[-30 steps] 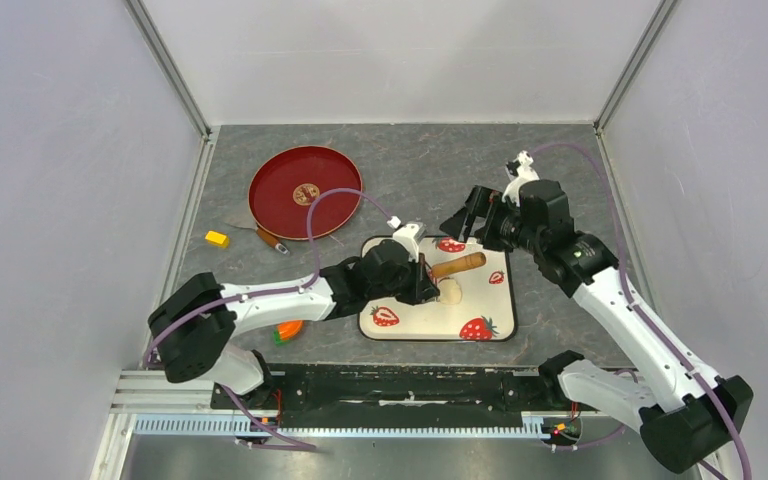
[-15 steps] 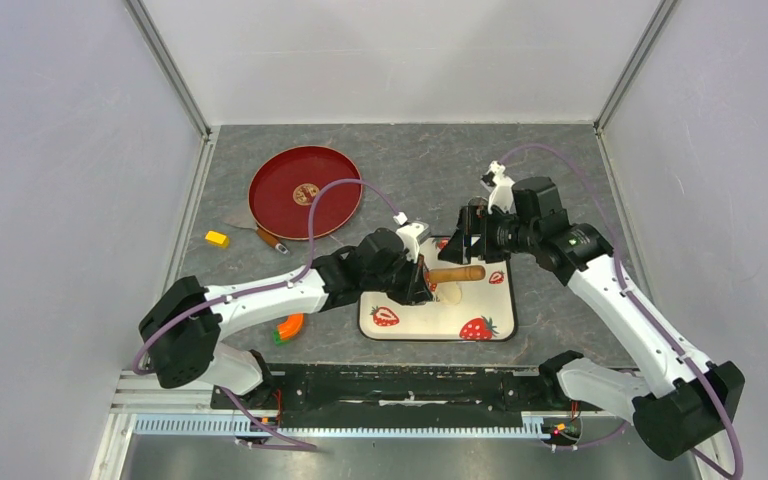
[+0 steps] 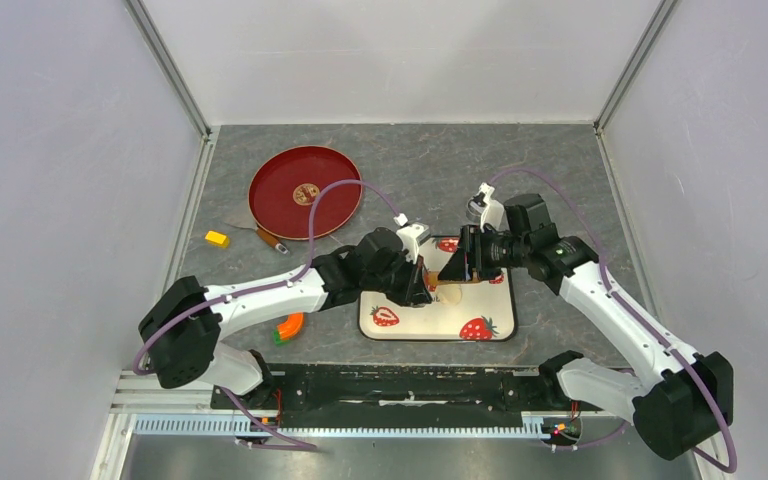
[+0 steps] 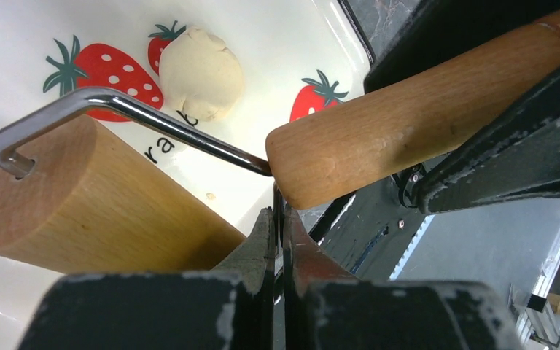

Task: Roll out the dumpling wrappers from the dough

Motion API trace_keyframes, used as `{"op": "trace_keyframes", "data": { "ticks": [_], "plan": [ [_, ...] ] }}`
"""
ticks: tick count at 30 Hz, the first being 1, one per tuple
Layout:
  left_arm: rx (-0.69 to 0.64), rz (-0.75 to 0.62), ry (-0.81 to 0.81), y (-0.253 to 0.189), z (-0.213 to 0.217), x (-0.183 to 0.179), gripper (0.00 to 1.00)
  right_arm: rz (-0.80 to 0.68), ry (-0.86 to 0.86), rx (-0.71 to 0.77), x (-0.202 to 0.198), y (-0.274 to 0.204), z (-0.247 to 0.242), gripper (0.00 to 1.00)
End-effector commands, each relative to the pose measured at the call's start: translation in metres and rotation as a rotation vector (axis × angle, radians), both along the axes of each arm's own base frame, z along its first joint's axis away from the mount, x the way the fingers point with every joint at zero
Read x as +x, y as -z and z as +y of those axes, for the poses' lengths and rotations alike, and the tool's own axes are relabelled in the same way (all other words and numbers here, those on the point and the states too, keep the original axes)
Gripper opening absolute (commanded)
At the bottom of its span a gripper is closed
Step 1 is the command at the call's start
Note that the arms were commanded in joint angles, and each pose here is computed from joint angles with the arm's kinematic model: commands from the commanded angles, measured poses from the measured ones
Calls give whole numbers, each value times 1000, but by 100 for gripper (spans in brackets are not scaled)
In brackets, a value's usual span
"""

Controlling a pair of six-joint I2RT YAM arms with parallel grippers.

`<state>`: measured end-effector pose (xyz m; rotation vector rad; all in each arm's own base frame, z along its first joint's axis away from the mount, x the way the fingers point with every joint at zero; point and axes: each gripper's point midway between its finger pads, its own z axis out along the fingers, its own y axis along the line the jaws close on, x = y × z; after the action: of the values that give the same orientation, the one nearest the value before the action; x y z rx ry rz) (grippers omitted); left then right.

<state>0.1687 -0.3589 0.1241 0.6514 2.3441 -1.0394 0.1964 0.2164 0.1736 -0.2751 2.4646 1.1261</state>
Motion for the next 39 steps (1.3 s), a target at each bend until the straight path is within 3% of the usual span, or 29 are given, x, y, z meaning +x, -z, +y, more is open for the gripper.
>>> {"op": "trace_keyframes", "data": {
  "ticks": [1, 6, 9, 11, 14, 16, 23, 26, 30, 32, 34, 36, 39],
  "plan": [
    [-94, -100, 38, -38, -10, 7, 2, -43, -22, 64, 4, -14, 9, 44],
    [-91, -101, 22, -38, -9, 10, 2, -27, -36, 54, 1, -9, 9, 19],
    [-92, -99, 14, -38, -9, 11, 2, -25, -47, 44, -1, -7, 8, 13],
    [-94, -97, 9, -39, -8, 11, 2, -28, -54, 41, -1, -8, 8, 18],
    [-87, -93, 2, -36, -6, 13, 2, -36, -56, 37, -1, -11, 7, 41],
    [-85, -91, 0, -35, -4, 13, 2, -42, -61, 36, -2, -14, 7, 49],
    [-84, -89, 3, -34, -5, 13, 2, -31, -70, 38, -3, -12, 8, 53],
    [-84, -86, 5, -34, -6, 13, 2, -23, -74, 36, -4, -11, 9, 42],
    [-84, -86, 4, -34, -6, 14, 3, -14, -75, 25, -5, -8, 9, 13],
    [-92, -80, -1, -36, -7, 14, 19, -17, -71, 12, -4, -6, 8, 0],
    [-131, -59, -24, -44, -8, 17, 51, -26, -66, -7, -2, -4, 6, 0],
    [-219, -24, -36, -56, -10, 19, 63, -33, -43, -44, 2, 1, 1, 0],
    [-436, 83, -29, -79, -6, 25, 67, -47, -5, -134, 11, 11, -11, 0]
  ]
}}
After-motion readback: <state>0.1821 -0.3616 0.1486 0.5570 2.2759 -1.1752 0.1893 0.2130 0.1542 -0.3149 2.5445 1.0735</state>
